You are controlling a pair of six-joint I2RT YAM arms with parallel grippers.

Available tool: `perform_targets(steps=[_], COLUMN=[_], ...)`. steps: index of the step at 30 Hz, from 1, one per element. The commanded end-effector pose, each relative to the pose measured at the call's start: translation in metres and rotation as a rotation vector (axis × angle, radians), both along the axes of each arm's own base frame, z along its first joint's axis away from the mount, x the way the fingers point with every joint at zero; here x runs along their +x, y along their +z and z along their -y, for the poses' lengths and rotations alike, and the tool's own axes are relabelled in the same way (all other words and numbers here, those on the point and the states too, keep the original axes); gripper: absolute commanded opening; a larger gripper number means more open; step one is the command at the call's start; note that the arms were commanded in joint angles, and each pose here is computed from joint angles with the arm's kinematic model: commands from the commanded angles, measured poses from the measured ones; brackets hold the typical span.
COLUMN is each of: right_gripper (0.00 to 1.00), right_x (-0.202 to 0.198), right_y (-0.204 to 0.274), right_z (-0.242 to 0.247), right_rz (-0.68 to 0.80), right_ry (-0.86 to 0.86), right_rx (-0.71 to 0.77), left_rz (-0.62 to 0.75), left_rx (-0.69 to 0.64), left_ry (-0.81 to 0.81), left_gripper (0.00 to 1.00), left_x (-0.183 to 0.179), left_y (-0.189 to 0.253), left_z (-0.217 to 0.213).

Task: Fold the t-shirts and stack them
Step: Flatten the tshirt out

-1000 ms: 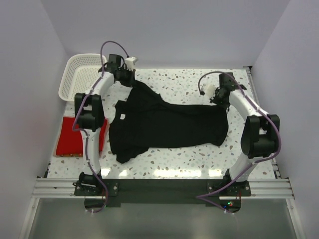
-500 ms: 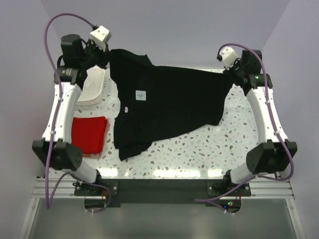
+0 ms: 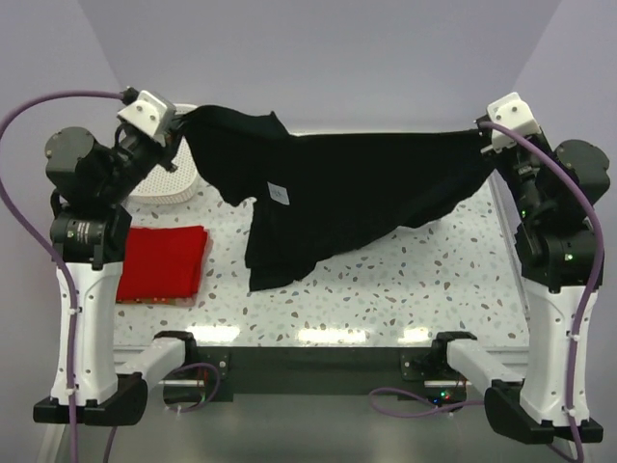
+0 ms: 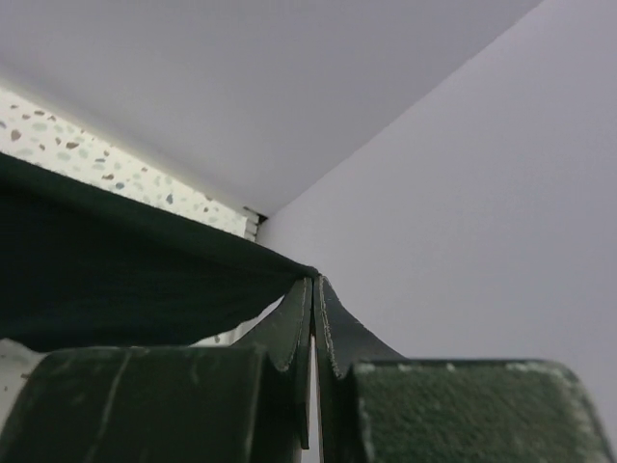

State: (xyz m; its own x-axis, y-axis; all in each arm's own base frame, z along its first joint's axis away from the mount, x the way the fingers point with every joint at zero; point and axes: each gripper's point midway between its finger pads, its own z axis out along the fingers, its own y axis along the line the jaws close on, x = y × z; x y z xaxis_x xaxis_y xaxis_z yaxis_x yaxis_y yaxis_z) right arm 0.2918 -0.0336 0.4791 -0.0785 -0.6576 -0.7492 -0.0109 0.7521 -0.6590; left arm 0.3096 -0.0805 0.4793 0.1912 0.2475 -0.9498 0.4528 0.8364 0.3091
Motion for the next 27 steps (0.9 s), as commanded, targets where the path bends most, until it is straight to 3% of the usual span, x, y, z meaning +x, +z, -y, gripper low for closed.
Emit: perform_targets(steps=[1,7,14,16,17,18,19,20,22,25,27], right_gripper=[0.0,0.0,0.0,0.0,0.0,0.0,0.0,0.0,0.0,0.0,0.0], right_x=[0.003,0.037,0.134,0.172,0.186,0.189,0.213,0.209,0.211,0.19,0.167], right_y=[0.038,0.042,-0.015,-0.028,-0.031,0.001,-0.019,0.03,0.055,0.126,0.154], right_z=[0.013,0.019,0.024,0.023,0.022,0.035,0.037,0.037,0.04,0.043,0.042], right_rz=[0.114,0.12,0.02,-0.003,-0.009,0.064,0.016,0.123,0.169,0.372,0.457], right_ry=[-0.073,-0.101,-0.126,-0.136,-0.138,-0.166,-0.182,-0.181,-0.19,-0.182,-0.172], right_rx=[0.018,-0.029,-0.052,0.013,0.043,0.076,0.12,0.144,0.187,0.202,0.193], left_rz=[0.1,0.022,-0.129,-0.028,-0.035,0.03,0.118,0.124,0.297,0.49,0.641], left_rx=[-0.042,-0.052,-0.079,-0.122,-0.141,-0.178,-0.2,-0.226,-0.294,-0.367,-0.381], left_ry=[0.058,0.032,0.018,0.043,0.053,0.054,0.05,0.044,0.044,0.074,0.072], left_gripper=[0.0,0.0,0.0,0.0,0.0,0.0,0.0,0.0,0.0,0.0,0.0], left_x=[-0.007,0.021,0.125,0.15,0.179,0.19,0.191,0.209,0.196,0.171,0.13], left_y=[0.052,0.057,-0.002,0.029,0.02,0.038,0.072,0.07,0.132,0.19,0.229], left_z=[-0.011,-0.005,0.002,-0.002,-0.002,-0.002,-0.003,-0.002,-0.006,-0.018,-0.024])
